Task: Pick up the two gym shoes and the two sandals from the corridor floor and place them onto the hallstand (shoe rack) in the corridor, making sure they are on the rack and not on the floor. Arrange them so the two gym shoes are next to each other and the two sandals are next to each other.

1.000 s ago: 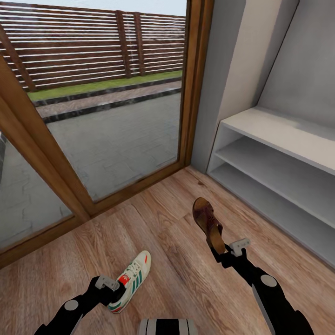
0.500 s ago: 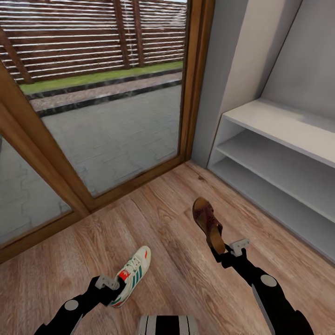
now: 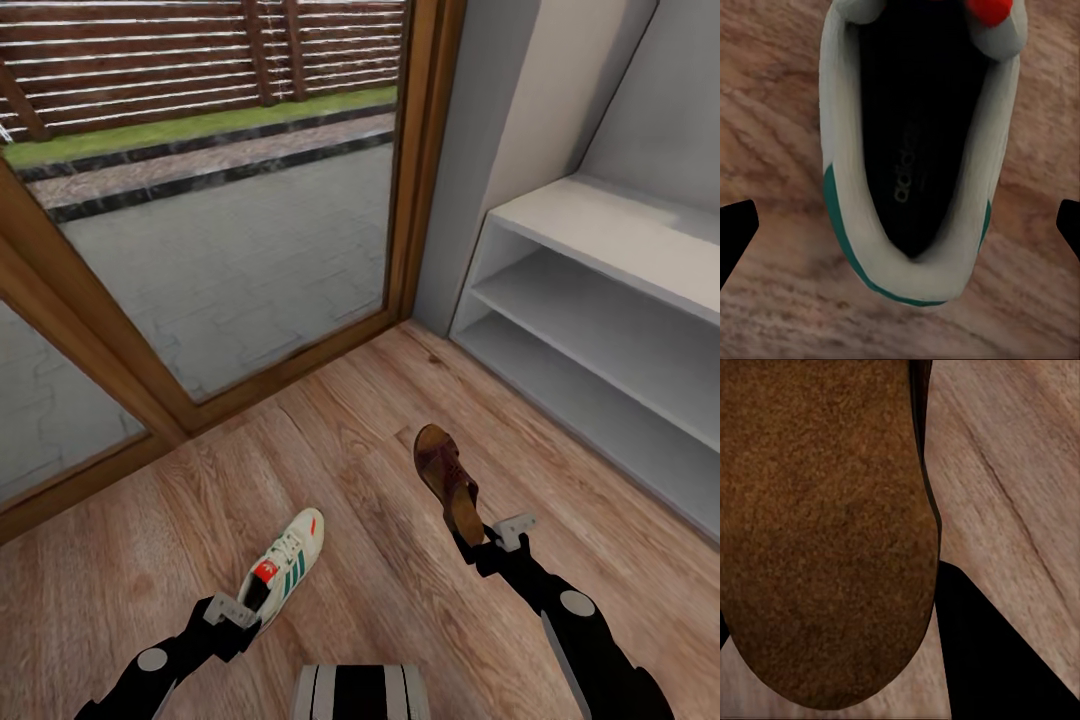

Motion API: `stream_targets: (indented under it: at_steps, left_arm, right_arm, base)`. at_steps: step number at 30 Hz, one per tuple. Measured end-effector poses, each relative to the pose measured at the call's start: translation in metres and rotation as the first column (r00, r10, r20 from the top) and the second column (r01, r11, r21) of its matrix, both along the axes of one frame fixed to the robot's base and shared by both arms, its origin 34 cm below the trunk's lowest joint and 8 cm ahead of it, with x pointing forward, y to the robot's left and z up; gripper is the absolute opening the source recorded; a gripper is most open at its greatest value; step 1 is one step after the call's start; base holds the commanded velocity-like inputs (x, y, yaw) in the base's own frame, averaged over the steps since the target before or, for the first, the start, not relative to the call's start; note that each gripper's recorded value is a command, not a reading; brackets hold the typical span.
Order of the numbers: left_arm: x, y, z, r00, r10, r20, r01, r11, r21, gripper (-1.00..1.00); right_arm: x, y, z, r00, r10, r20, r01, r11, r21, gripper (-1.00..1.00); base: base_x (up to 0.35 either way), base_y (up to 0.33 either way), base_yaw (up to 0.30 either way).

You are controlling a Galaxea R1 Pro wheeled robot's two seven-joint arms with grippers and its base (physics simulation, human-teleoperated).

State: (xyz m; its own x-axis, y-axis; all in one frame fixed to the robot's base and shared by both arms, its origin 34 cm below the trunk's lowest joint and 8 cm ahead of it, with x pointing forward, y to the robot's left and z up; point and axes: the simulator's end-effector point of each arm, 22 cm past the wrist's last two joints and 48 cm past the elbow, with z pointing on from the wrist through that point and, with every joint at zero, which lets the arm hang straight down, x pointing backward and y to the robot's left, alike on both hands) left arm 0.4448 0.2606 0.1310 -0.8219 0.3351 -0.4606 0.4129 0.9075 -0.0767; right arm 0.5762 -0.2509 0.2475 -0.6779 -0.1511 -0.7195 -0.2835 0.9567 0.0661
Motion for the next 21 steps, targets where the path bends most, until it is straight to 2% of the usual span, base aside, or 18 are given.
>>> stream_targets:
  at_steps: [21]
  left_arm:
    - [0.0061, 0.0061, -0.0015, 1.000, 0.012, 0.013, -0.013, 1.000, 0.027, 1.00]
  right_arm:
    - [-0.0014, 0.0000, -0.0028, 1.000, 0.000, -0.005, 0.000, 1.000, 0.001, -1.00]
  base:
    - [0.010, 0.000, 0.000]
